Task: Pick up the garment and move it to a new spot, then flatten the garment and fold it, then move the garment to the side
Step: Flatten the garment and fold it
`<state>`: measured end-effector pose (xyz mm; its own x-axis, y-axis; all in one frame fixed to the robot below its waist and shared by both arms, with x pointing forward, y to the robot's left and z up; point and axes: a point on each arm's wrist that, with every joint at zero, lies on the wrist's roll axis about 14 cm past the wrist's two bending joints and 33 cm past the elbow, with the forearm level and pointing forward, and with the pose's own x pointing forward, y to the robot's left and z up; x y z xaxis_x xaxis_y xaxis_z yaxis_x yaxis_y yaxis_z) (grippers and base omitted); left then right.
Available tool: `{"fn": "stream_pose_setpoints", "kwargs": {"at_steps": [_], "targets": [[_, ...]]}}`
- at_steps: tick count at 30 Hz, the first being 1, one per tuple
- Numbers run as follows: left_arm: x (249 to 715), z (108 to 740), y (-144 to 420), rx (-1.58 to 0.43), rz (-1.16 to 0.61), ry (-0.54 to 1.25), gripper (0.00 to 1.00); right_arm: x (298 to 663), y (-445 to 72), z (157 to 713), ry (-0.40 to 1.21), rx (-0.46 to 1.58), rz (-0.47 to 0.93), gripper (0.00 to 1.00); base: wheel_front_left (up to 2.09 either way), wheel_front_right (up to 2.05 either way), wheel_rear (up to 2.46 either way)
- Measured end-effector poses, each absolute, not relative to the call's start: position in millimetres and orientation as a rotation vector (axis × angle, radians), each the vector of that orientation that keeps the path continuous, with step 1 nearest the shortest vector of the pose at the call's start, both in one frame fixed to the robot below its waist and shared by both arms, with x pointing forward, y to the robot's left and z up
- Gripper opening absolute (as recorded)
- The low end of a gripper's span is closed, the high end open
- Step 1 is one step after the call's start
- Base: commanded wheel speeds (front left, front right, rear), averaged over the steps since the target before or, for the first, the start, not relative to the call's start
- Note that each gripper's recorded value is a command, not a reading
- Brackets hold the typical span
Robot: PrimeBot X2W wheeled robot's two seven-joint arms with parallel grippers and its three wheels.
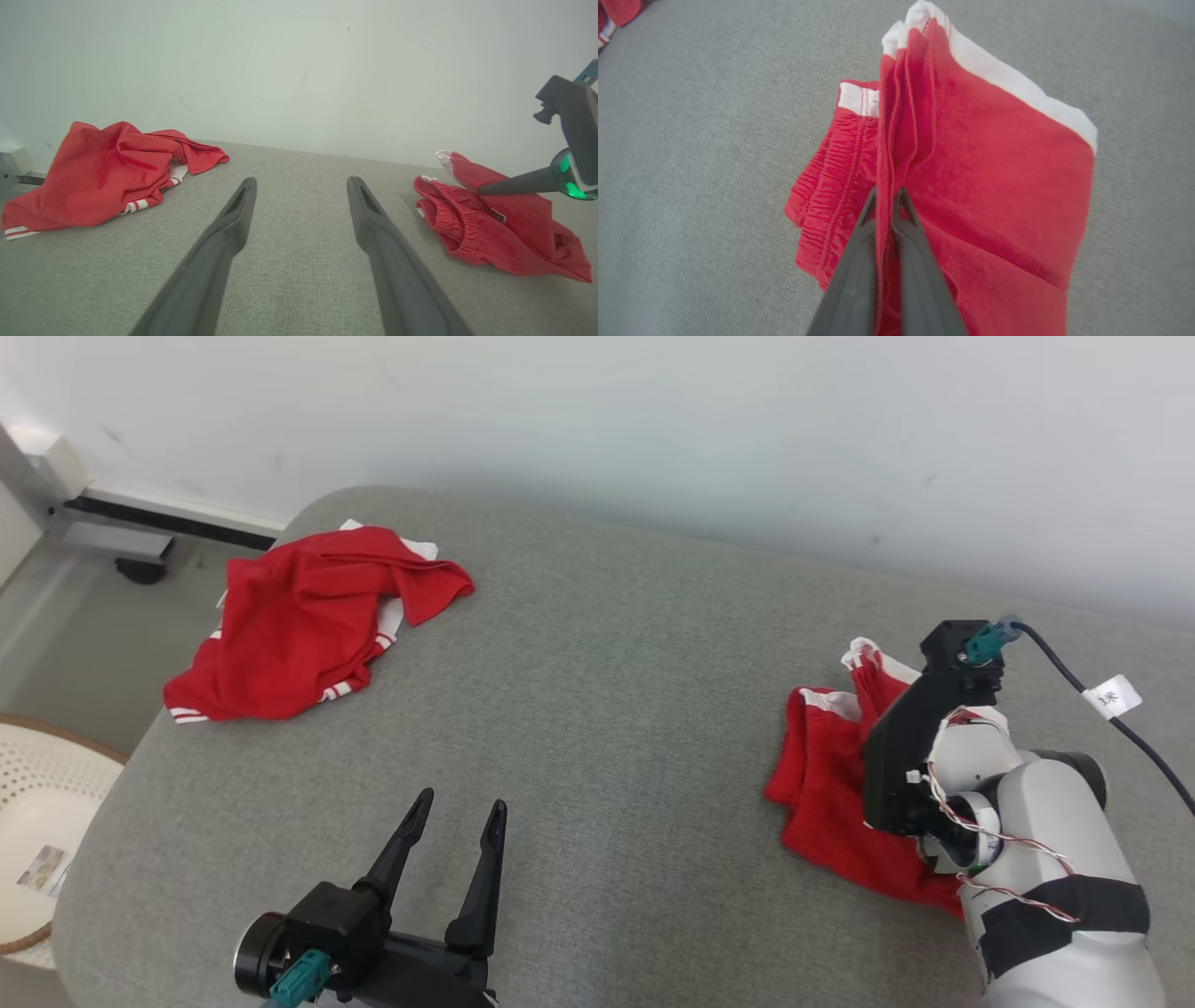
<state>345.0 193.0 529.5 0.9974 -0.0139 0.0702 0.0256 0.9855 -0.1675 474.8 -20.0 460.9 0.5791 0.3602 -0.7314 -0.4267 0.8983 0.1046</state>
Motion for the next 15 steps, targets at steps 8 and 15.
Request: {"fn": "stream_pose_setpoints", "kwargs": {"at_steps": [8,15], "targets": [[341.7,521.9,201.8,-0.173,0.015,-0.052,1.00,471.5,11.7,443.7,0.880,-0.069,0.549,0.00,0.00,0.00,0.00],[344.4,524.4,204.7,-0.169,0.023,-0.064,1.00,481.7,16.2,457.1,0.833,0.017,0.554,1.00,0.00,0.00,0.00]]}}
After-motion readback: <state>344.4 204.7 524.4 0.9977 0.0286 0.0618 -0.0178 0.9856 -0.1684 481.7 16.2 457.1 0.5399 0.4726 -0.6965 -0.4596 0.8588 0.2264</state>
